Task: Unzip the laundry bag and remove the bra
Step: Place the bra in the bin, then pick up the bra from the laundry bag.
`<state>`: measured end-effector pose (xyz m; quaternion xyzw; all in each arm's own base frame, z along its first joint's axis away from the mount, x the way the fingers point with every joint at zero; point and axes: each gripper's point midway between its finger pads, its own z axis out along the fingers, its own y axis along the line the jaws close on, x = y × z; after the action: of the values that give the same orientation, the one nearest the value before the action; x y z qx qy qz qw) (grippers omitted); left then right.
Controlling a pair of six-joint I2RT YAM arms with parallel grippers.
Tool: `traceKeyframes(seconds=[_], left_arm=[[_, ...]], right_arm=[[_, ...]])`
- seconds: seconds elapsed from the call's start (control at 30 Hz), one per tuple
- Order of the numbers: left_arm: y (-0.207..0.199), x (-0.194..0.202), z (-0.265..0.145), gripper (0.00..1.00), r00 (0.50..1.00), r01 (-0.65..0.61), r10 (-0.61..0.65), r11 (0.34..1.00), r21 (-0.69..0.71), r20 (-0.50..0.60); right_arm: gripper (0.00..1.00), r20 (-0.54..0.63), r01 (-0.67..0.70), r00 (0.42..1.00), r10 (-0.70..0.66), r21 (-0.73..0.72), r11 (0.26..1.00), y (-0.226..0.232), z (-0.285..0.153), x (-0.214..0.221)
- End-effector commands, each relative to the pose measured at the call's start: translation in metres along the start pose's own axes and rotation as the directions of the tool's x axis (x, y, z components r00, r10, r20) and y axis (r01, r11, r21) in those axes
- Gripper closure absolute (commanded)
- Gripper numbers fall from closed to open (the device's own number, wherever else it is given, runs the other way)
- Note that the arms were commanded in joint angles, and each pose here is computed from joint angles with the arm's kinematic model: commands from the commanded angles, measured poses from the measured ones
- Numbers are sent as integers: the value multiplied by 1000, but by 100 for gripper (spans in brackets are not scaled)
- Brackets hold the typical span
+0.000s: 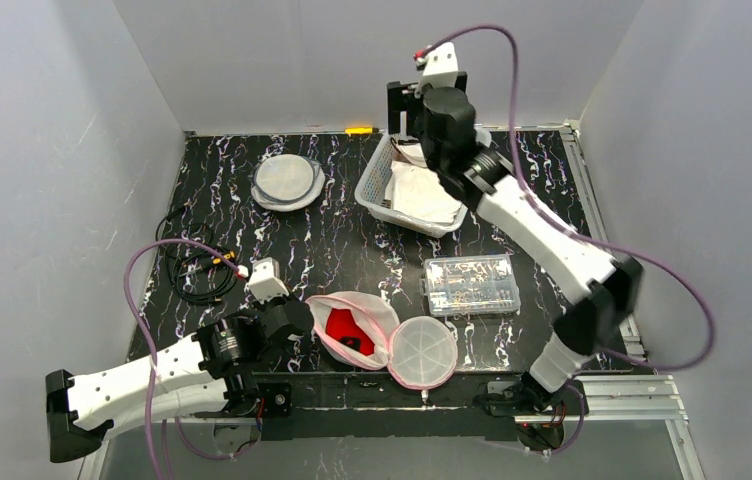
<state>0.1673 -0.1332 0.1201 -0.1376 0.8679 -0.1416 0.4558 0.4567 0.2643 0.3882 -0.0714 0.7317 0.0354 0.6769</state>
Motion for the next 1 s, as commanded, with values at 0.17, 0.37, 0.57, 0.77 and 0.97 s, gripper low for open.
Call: traceKeyframes(seconds=[0.17, 0.37, 0.57, 0.77, 0.97], left_arm=[[15, 10, 1, 100, 1000, -21, 20, 999, -31, -22], [16, 30, -1, 100, 993, -40, 40, 999, 4, -108], [20, 47, 3, 100, 987, -39, 40, 999, 10, -154], [30, 61, 6, 100, 983, -30, 27, 999, -14, -183], [31, 70, 2, 100, 974, -15, 13, 1000, -7, -228]], right_arm=[[21, -154, -172, 983, 103, -546, 820, 98, -168, 60], [27, -365, -271, 931, 5, -680, 682, 130, -241, 145], [24, -477, -325, 877, -63, -684, 654, 154, -280, 205], [24, -482, -251, 855, -191, -708, 661, 179, -299, 256], [28, -485, -167, 824, -292, -701, 694, 183, -305, 300]])
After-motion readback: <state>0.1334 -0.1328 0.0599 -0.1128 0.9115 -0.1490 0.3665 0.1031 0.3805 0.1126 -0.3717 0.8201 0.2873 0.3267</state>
